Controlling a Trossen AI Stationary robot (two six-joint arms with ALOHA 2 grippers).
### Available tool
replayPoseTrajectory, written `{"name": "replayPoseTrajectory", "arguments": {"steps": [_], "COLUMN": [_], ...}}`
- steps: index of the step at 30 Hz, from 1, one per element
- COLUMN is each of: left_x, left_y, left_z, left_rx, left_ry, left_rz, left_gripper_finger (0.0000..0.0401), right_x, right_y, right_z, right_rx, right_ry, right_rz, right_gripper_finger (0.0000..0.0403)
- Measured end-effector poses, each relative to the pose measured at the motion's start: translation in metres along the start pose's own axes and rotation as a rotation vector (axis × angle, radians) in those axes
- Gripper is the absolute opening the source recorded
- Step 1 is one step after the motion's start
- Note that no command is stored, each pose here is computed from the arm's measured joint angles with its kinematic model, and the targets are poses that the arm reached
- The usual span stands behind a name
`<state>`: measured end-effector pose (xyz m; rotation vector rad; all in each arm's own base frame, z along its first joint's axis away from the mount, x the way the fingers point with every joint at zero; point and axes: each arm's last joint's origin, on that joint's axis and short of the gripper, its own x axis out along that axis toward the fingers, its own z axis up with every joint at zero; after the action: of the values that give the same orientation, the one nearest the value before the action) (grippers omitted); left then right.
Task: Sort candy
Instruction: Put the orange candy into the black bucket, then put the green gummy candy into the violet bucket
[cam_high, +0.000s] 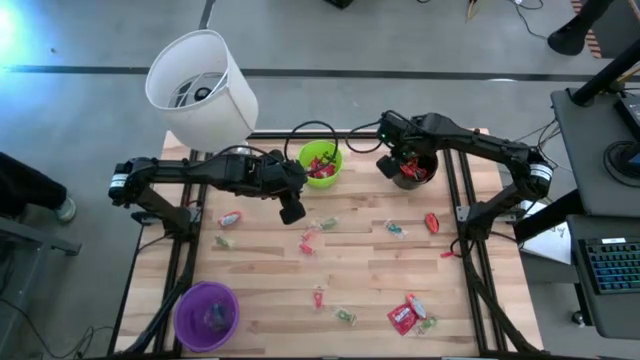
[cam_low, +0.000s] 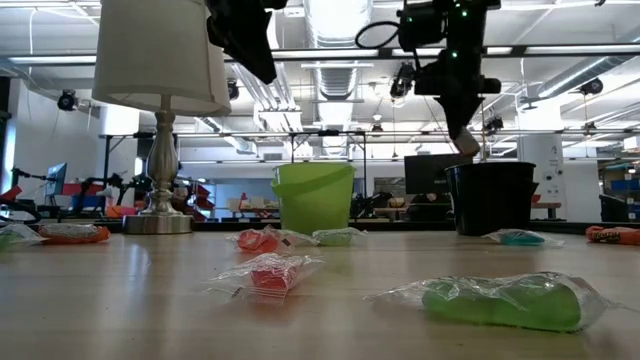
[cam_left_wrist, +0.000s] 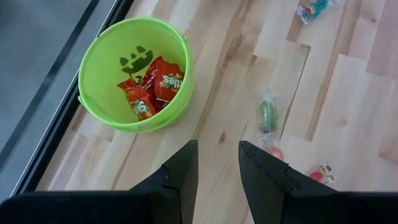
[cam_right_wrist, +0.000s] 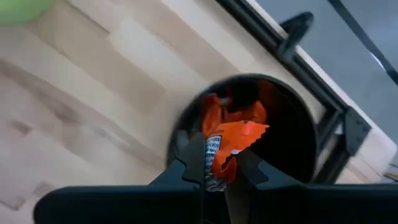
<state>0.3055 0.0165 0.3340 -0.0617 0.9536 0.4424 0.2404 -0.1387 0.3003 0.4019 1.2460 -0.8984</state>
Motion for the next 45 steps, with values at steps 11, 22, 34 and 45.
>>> {"name": "replayPoseTrajectory", "arguments": {"steps": [11, 22, 34, 45], "left_x": [0.000, 0.000, 0.007, 0.063], "left_y": [0.000, 0.000, 0.000, -0.020], "left_z": [0.000, 0.000, 0.000, -0.002], "left_rx": [0.000, -0.004, 0.008, 0.147], "left_ry": [0.000, -0.001, 0.017, 0.141], "left_rz": [0.000, 0.000, 0.058, 0.080], "left_gripper_finger": [0.0097, 0.0097, 0.0142, 0.0168], "right_x": [0.004, 0.006, 0.006, 0.005], "right_y": [-0.018, -0.020, -0.019, -0.015], "right_z": [-0.002, -0.009, -0.009, -0.010], "right_rx": [-0.032, -0.060, 0.012, 0.000], "right_ry": [0.065, 0.126, 0.122, 0.138], "right_rz": [-0.084, -0.118, -0.120, -0.060], "right_gripper_finger": [0.0024, 0.0098, 0.0128, 0.0130]}}
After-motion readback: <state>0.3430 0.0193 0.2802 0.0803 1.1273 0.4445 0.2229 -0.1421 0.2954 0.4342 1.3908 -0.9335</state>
